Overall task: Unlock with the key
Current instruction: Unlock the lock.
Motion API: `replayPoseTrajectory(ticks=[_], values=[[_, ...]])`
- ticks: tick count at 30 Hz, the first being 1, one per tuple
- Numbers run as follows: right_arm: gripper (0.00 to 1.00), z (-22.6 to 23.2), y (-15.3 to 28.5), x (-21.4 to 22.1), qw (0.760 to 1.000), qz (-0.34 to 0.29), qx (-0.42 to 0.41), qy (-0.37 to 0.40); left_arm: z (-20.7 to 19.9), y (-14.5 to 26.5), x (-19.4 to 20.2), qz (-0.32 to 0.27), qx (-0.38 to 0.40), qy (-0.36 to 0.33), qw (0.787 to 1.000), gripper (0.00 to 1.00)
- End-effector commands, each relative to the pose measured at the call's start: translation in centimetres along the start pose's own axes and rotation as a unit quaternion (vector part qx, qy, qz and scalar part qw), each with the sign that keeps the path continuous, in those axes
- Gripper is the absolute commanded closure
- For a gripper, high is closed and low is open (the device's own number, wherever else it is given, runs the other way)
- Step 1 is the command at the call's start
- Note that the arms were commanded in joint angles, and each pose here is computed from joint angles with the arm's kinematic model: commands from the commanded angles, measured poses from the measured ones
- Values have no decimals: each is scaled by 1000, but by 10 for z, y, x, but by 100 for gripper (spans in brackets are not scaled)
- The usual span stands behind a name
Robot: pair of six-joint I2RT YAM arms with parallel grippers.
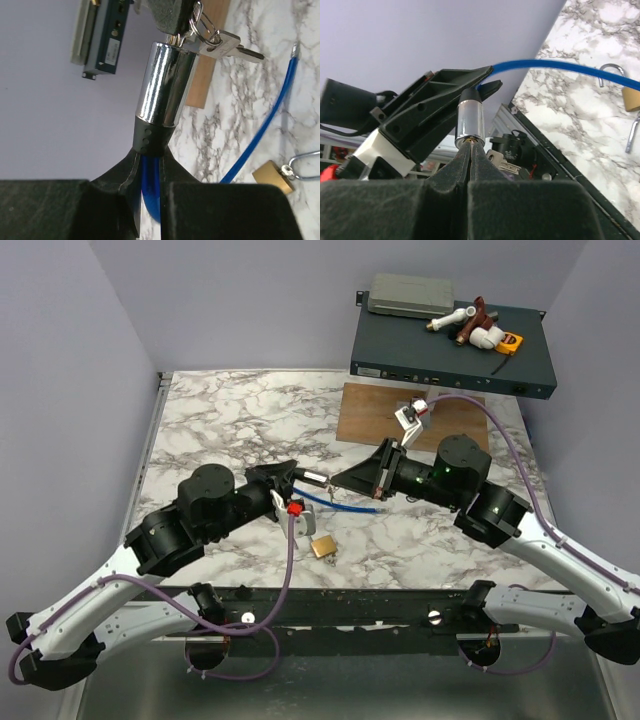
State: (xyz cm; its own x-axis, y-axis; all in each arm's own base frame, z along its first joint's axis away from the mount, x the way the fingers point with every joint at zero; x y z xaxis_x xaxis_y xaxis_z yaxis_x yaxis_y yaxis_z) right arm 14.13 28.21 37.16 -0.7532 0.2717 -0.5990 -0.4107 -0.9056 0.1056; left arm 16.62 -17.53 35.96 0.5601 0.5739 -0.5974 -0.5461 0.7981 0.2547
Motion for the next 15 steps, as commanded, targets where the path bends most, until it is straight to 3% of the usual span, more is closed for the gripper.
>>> replayPoseTrajectory(ticks=[1,6,10,15], values=[[99,-6,-13,7,998,7,4,-58,47,5,-55,-142,-139,-81,977,100],[96,-5,-10,-3,999,-14,15,-29,42,2,-56,-137,-108,-35,984,100],[66,-5,-2,-16,998,-42,46,18,36,-9,-45,-109,-97,43,988,100],[41,-16,18,-32,986,-92,115,74,20,-30,-6,-26,-45,130,990,100]])
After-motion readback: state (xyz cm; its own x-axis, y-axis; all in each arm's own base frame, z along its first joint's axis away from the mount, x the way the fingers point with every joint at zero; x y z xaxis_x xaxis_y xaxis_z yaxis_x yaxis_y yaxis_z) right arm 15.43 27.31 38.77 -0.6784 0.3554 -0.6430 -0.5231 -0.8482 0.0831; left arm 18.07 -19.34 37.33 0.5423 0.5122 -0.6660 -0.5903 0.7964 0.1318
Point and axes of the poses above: each gripper's point midway between its finger pads, its own y axis back along the fingers, its own z axis along the line the jaws close on, x = y × z, the point moved 5 cm from there along y, back along the fingers, and after that the axes turned 4 degrees about y, right-handed, at the moved point
